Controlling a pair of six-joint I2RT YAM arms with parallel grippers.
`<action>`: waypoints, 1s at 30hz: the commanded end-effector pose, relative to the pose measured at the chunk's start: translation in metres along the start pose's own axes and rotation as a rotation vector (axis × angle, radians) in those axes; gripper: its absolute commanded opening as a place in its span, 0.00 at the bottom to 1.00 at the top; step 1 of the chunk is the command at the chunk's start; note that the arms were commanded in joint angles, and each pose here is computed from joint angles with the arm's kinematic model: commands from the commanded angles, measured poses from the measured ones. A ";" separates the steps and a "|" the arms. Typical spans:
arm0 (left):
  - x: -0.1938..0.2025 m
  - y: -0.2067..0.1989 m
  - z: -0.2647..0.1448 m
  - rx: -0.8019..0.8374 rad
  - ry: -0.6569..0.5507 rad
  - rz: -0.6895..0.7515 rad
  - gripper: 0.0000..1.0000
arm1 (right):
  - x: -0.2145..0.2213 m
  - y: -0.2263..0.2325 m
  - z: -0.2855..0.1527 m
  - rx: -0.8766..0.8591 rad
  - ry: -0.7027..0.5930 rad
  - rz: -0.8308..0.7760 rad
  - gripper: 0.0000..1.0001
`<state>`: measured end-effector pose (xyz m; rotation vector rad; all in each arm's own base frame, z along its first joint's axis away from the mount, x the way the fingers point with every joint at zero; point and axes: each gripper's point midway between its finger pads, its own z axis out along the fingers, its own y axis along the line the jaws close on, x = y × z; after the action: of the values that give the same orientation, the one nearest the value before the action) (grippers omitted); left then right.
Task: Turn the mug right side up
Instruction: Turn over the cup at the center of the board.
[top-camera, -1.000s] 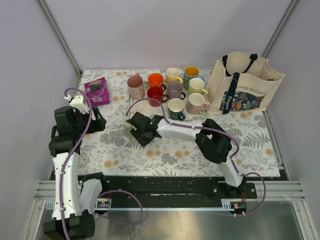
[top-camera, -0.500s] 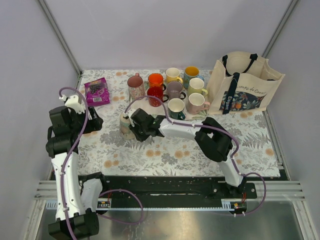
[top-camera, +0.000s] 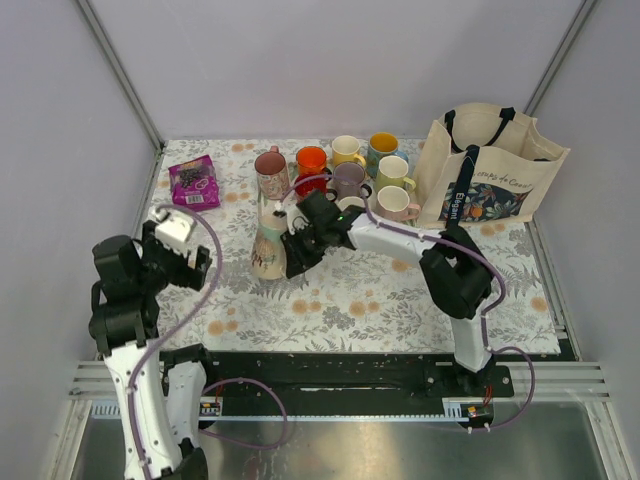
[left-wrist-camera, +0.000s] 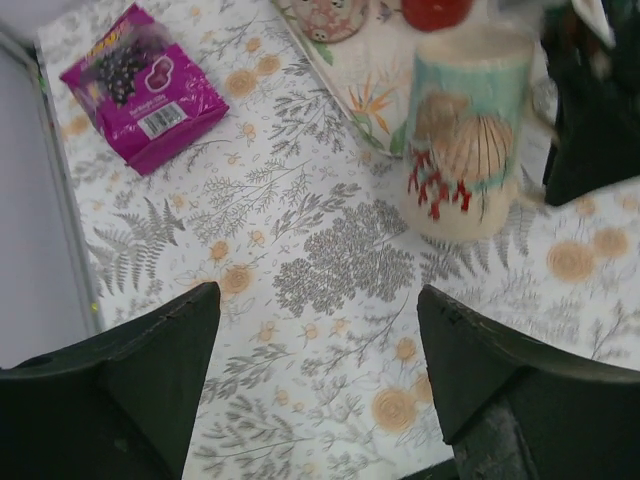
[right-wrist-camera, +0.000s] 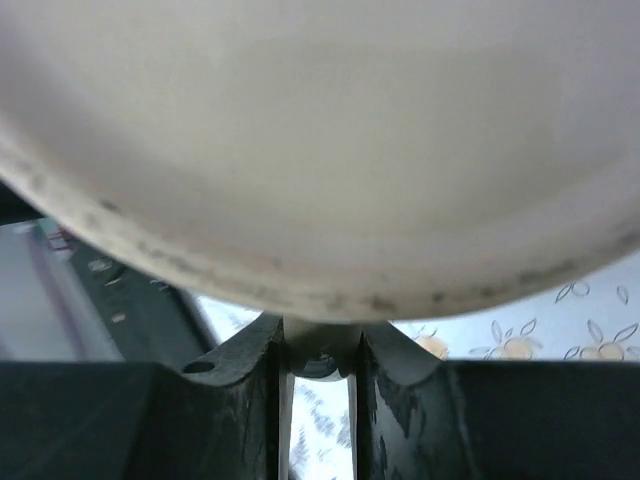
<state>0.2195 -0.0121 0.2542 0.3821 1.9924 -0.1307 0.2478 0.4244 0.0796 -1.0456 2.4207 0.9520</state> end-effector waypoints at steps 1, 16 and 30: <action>0.011 -0.042 -0.030 0.175 -0.095 0.531 0.84 | -0.053 0.071 -0.088 -0.357 -0.126 -0.011 0.00; 0.022 -0.117 -0.036 0.201 -0.691 1.480 0.87 | -0.058 0.126 -0.156 -0.867 -0.065 -0.098 0.00; -0.030 -0.106 -0.034 0.219 -0.808 1.448 0.79 | -0.041 0.122 -0.169 -0.824 -0.085 -0.082 0.00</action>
<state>0.1730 -0.0958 0.2557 1.5040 0.7454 0.3952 0.1884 0.3980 0.2117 -1.1272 2.2295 1.9441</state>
